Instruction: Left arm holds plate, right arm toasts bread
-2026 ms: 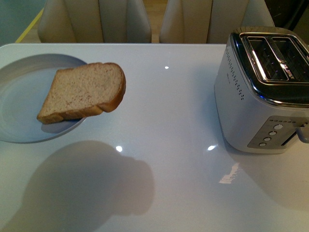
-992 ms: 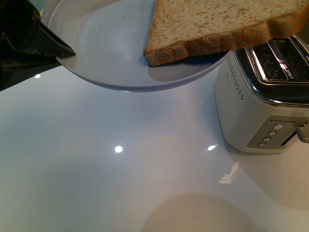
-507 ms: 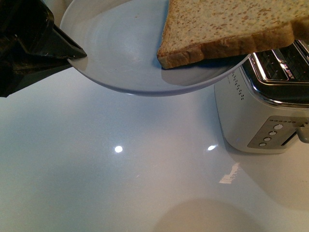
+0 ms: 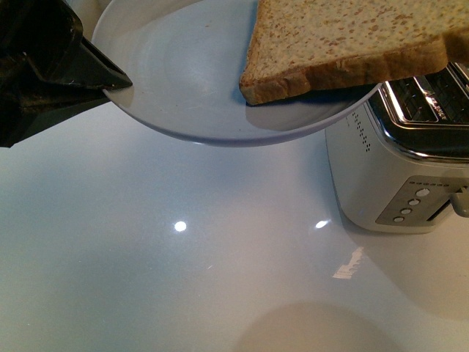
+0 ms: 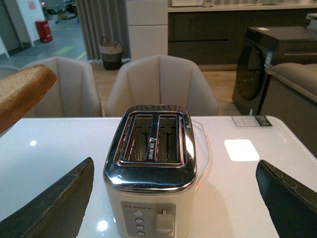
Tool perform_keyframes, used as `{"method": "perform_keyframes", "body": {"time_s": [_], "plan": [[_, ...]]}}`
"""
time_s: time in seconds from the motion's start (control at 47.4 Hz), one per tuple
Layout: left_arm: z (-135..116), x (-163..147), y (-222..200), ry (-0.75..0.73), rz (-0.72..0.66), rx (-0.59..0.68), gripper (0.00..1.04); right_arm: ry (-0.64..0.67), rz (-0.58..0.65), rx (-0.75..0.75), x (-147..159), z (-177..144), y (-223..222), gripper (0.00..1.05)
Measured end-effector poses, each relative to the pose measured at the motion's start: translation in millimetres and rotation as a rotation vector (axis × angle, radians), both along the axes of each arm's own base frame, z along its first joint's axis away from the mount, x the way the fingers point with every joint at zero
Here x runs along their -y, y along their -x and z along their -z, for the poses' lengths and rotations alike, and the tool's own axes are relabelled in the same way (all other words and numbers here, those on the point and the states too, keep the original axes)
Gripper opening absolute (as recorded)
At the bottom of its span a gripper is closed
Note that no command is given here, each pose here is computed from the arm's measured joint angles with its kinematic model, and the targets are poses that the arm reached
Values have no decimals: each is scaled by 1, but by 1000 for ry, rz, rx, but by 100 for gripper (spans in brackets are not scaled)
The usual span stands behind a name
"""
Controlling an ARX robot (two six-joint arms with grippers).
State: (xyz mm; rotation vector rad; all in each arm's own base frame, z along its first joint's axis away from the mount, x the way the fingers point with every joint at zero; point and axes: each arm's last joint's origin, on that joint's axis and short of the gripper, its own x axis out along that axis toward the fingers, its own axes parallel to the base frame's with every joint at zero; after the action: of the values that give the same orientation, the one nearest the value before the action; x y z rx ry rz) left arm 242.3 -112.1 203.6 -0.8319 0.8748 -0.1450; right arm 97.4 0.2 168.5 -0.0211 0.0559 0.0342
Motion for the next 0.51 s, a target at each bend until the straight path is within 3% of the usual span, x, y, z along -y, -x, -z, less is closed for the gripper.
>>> {"method": "perform_keyframes", "body": {"time_s": [0.084, 0.169, 0.507], "plan": [[0, 0, 0, -1, -1, 1, 3, 79, -80, -390, 3, 0, -3, 96], [0, 1, 0, 2, 5, 1, 3, 98, -87, -530, 7, 5, -6, 96], [0, 1, 0, 0, 3, 2, 3, 48, -16, -494, 20, -35, -24, 96]]}}
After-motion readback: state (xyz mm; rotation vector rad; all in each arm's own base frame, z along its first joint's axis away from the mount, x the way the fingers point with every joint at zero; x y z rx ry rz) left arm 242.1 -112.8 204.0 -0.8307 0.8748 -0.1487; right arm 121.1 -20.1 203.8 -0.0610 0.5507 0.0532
